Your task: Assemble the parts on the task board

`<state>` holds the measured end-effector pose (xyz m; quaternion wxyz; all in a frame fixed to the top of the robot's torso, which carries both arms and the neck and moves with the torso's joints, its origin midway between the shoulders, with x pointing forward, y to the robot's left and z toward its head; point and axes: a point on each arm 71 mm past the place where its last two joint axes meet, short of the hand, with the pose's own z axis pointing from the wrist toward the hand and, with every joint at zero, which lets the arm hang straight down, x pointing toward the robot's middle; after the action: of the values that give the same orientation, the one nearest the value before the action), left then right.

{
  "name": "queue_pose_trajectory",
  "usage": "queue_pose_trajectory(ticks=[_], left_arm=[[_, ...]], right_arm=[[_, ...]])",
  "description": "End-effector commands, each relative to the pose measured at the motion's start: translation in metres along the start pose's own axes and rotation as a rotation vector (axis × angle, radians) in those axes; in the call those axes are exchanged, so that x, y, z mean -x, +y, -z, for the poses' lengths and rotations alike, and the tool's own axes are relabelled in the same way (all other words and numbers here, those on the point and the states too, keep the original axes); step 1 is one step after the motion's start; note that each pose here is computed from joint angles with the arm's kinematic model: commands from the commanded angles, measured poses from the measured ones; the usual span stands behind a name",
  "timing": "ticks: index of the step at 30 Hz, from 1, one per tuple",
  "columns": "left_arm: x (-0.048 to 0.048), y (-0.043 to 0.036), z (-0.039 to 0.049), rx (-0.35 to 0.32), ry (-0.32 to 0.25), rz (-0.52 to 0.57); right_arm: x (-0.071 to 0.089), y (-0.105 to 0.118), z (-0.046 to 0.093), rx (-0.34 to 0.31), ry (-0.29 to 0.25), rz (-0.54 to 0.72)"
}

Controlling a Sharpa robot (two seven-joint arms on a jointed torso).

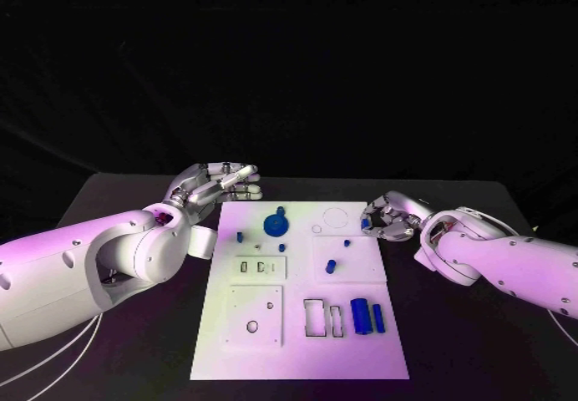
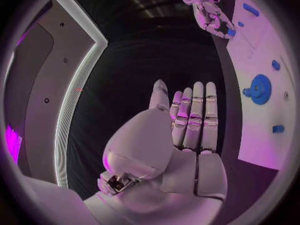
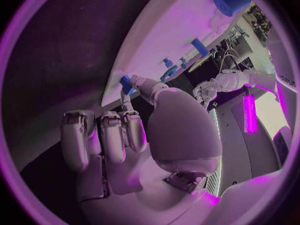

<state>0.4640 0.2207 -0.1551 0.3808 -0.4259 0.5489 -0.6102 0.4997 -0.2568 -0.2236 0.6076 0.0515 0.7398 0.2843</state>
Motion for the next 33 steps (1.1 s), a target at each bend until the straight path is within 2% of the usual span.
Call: queue_pose_trajectory(ticks=[1, 11, 16, 25, 28, 33], left_arm=[[-0.0026, -0.0013, -0.0003, -0.005, 0.02, 0.009], [-0.0023, -0.0012, -0.0003, -0.004, 0.019, 0.009], [-0.0009, -0.0011, -0.0002, -0.003, 0.017, 0.008], [0.0003, -0.0002, -0.0017, -0.001, 0.014, 0.007], [0.0001, 0.0003, -0.0027, 0.0, 0.014, 0.007], [0.0005, 0.0011, -0.0046, 0.0, 0.012, 0.006]], right_arm=[[-0.001, 0.001, 0.0, -0.002, -0.002, 0.002], [0.003, 0.002, 0.0, -0.009, -0.067, 0.019], [0.004, 0.01, 0.002, -0.004, -0.086, 0.019], [0.011, 0.064, 0.004, 0.031, -0.08, 0.006], [0.005, 0.089, 0.002, 0.057, -0.061, 0.003], [-0.012, 0.127, -0.001, 0.107, -0.014, -0.001]])
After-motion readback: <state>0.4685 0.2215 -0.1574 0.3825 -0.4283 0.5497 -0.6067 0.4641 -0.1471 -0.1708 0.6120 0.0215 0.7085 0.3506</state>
